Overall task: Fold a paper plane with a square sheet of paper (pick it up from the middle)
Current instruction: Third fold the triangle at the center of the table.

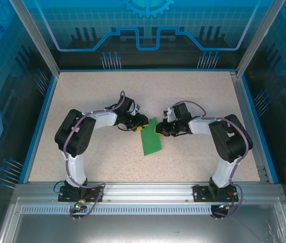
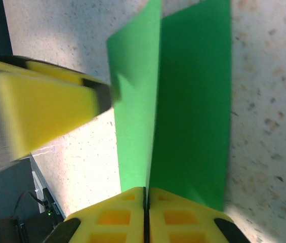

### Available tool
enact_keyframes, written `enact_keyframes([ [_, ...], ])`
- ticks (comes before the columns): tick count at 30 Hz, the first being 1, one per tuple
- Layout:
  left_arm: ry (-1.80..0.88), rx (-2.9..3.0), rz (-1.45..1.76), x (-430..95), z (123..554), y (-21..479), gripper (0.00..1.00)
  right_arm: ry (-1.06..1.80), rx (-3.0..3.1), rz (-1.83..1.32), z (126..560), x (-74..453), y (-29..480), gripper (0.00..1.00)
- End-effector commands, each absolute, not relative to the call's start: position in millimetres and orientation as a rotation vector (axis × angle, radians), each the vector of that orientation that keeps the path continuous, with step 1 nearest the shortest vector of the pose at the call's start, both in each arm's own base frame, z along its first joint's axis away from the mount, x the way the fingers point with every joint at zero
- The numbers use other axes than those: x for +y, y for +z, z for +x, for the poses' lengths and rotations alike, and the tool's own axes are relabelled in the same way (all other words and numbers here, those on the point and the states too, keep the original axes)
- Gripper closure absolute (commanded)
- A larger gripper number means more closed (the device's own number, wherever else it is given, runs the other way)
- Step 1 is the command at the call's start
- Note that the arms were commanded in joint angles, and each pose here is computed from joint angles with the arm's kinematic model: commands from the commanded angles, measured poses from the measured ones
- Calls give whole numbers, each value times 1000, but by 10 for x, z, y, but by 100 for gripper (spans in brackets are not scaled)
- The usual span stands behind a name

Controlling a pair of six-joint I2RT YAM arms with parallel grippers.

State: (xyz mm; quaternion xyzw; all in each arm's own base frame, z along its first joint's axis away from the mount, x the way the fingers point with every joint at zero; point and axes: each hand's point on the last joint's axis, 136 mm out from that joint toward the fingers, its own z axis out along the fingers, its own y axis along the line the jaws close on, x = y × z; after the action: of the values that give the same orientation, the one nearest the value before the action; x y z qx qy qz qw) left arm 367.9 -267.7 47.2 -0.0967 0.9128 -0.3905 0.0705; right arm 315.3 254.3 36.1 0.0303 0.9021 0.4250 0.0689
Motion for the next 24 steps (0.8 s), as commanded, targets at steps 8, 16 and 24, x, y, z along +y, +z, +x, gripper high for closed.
enact_keyframes([
  [8,-1264,2634,-188,-2558,3365,940,57,1181,2687,434,3106,2453,252,94],
  [16,-982,2557,349,-2685,2644,986,48,1152,2691,510,3011,2482,302,89],
  [24,-659,2431,729,-2808,2233,829,46,1160,2731,440,2894,2479,425,72],
])
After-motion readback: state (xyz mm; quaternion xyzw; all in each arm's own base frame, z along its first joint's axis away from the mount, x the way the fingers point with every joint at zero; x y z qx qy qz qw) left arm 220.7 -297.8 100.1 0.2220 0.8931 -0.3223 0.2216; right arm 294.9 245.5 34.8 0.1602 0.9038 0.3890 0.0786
